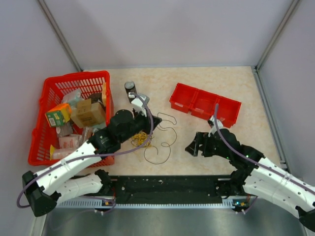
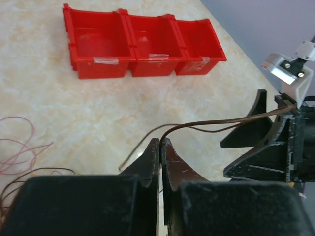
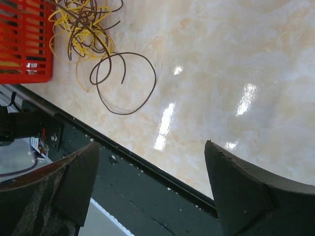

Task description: Untangle the cables

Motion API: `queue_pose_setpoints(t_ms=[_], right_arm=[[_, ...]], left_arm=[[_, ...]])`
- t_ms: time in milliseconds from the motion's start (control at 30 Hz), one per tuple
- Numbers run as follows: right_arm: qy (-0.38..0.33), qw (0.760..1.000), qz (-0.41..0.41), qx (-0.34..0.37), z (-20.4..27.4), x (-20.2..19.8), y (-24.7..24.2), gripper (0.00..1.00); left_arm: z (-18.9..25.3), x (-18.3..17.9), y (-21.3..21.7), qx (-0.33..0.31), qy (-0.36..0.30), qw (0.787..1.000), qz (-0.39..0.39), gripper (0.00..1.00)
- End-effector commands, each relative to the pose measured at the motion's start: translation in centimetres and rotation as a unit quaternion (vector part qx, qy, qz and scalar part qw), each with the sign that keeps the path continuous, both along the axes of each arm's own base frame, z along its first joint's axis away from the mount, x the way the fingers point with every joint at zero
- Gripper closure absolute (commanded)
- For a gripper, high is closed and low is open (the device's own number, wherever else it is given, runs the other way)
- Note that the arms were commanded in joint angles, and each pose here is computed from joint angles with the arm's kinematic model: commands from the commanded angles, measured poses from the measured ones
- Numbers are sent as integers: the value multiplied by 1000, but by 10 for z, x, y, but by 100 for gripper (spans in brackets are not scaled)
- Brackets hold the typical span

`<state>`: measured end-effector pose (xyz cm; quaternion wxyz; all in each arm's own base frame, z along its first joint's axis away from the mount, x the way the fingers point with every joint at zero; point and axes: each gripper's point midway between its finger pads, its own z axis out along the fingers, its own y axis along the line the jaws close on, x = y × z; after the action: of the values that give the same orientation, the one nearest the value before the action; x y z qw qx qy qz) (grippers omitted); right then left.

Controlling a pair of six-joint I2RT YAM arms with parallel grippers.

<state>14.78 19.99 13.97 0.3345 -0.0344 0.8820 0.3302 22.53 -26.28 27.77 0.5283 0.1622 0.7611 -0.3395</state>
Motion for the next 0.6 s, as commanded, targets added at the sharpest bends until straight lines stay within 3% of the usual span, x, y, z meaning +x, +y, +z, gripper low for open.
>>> queue_pose_setpoints(t_ms=[0, 100, 267, 567], right_arm=[[-34, 998, -9, 47, 18, 16, 18, 14], [-15, 999, -35, 23, -1, 18, 9, 14], [-20, 996, -67, 49, -3, 19, -2, 17], [-86, 988, 104, 74, 7, 16, 50, 14]], left_arm=[[-7, -12, -26, -32, 57, 997, -51, 100], [-41, -9, -33, -9, 119, 992, -36, 100], [-98, -22, -30, 50, 186, 981, -19, 100], [-168, -52, -13, 77, 258, 963, -5, 100]])
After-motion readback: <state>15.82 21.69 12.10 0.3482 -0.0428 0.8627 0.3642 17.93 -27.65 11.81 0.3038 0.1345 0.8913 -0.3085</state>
